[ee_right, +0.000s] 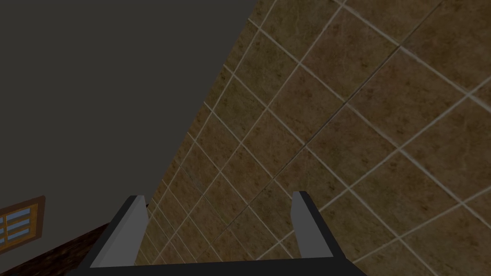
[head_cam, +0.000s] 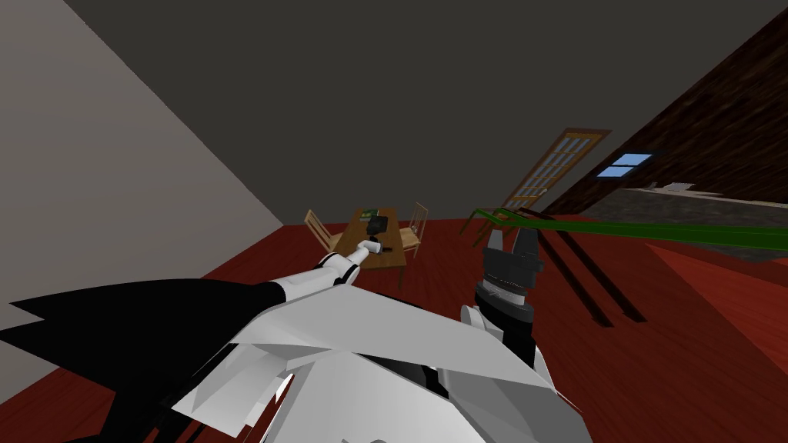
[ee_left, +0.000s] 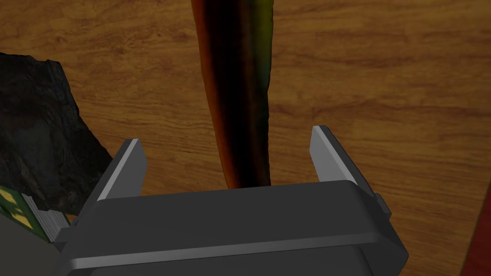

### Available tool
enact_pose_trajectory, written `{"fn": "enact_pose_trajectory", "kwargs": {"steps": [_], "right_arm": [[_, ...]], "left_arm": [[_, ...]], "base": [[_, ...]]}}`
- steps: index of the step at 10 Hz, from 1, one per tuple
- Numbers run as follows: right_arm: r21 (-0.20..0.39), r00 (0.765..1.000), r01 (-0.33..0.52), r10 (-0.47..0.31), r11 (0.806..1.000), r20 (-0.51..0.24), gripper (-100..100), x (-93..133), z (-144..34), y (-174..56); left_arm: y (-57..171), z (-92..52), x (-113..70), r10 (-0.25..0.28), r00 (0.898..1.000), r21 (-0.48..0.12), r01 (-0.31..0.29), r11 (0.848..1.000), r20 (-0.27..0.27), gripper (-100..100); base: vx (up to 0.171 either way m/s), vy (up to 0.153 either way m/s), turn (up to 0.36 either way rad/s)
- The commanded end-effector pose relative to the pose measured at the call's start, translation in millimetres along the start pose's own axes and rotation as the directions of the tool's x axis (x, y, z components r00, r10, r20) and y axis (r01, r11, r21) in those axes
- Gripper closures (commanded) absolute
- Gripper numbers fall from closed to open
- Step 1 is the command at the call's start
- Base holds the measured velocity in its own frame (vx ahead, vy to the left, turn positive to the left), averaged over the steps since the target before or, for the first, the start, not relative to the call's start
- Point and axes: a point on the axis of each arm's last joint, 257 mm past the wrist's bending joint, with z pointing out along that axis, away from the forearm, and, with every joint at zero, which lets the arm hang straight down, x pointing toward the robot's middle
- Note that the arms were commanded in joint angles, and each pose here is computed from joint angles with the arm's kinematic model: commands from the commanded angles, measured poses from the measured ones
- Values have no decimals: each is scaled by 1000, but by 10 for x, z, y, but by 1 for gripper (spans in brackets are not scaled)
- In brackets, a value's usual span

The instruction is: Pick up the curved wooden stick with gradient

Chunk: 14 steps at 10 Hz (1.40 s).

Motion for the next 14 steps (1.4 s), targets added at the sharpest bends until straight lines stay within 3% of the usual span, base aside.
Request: {"fn": "enact_pose_trajectory", "kwargs": {"steps": [1,7,9,10,11,13,14], "right_arm": [[0,1000,0,0,1000,0,0,0,0,0],[0,1000,0,0,1000,0,0,0,0,0],[0,1000,0,0,1000,0,0,0,0,0],[0,1000,0,0,1000,0,0,0,0,0],[0,1000,0,0,1000,0,0,0,0,0],[0,1000,0,0,1000,0,0,0,0,0],[0,1000,0,0,1000,0,0,0,0,0]], "left_arm": [[103,23,-45,-10,1000,-31,10,999,9,-100],[447,48,-169,-39,998,-129,44,991,43,-100],[422,41,-161,-39,998,-127,44,991,42,-100],[423,42,-163,-38,998,-127,44,991,42,0],[556,76,-189,-39,998,-125,45,991,43,-100],[690,108,-213,-41,998,-124,46,991,44,-100],[629,93,-216,-42,998,-128,47,991,44,-100]], "base": [[56,15,21],[59,16,27],[59,23,5],[7,3,0],[59,-1,-11],[77,0,-9],[42,0,-1]]}}
